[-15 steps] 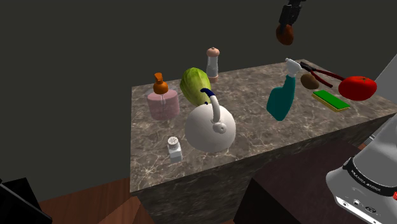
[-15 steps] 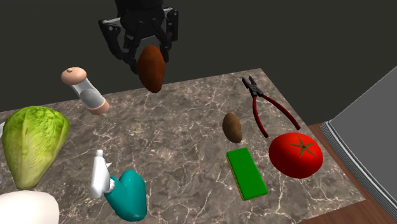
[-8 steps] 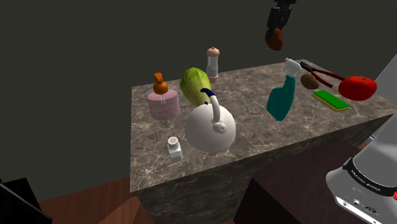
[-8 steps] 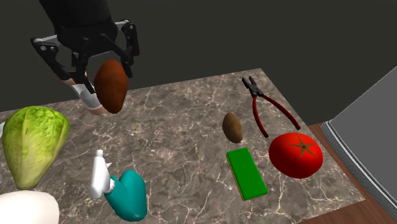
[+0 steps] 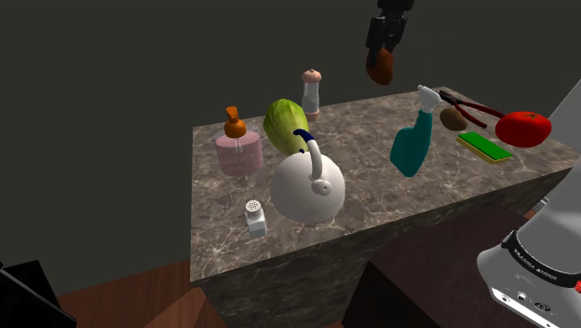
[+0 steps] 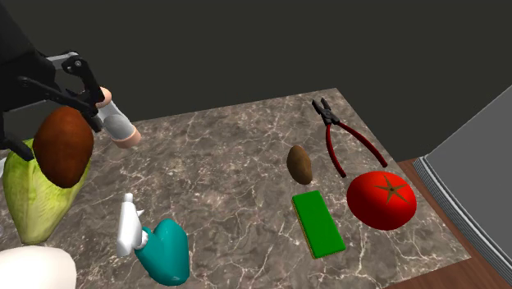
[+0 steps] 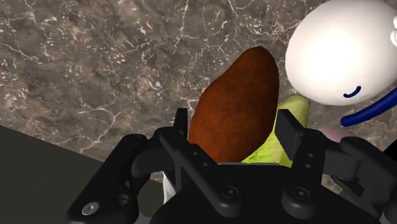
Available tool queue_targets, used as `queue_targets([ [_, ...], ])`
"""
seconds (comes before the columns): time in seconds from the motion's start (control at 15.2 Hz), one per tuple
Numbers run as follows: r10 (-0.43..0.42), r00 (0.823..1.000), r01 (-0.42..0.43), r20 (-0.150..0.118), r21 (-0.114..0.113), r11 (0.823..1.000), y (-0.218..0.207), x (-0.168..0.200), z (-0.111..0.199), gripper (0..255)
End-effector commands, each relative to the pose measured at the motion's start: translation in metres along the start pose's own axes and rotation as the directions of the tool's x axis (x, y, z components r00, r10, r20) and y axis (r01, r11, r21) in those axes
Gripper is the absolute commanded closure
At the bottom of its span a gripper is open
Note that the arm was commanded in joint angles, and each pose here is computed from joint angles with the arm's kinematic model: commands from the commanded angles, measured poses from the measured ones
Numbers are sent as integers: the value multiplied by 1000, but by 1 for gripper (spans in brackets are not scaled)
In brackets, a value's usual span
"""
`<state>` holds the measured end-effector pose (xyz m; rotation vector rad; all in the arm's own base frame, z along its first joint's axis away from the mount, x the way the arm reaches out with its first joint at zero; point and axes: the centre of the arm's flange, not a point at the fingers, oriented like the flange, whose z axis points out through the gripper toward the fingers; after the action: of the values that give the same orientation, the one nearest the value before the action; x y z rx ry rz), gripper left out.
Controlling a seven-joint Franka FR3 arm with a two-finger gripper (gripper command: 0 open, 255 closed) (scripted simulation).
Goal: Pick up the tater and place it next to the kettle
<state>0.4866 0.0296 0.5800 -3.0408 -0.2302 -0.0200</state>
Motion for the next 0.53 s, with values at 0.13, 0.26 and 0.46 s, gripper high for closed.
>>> queue_targets([
  [0.13,2,1000,-2,0,0,1000,-37,1,8,255],
  [0.26,2,1000,-2,0,0,1000,-36,1,19,255],
  [0.46,2,1000,-2,0,0,1000,-35,1,35,255],
])
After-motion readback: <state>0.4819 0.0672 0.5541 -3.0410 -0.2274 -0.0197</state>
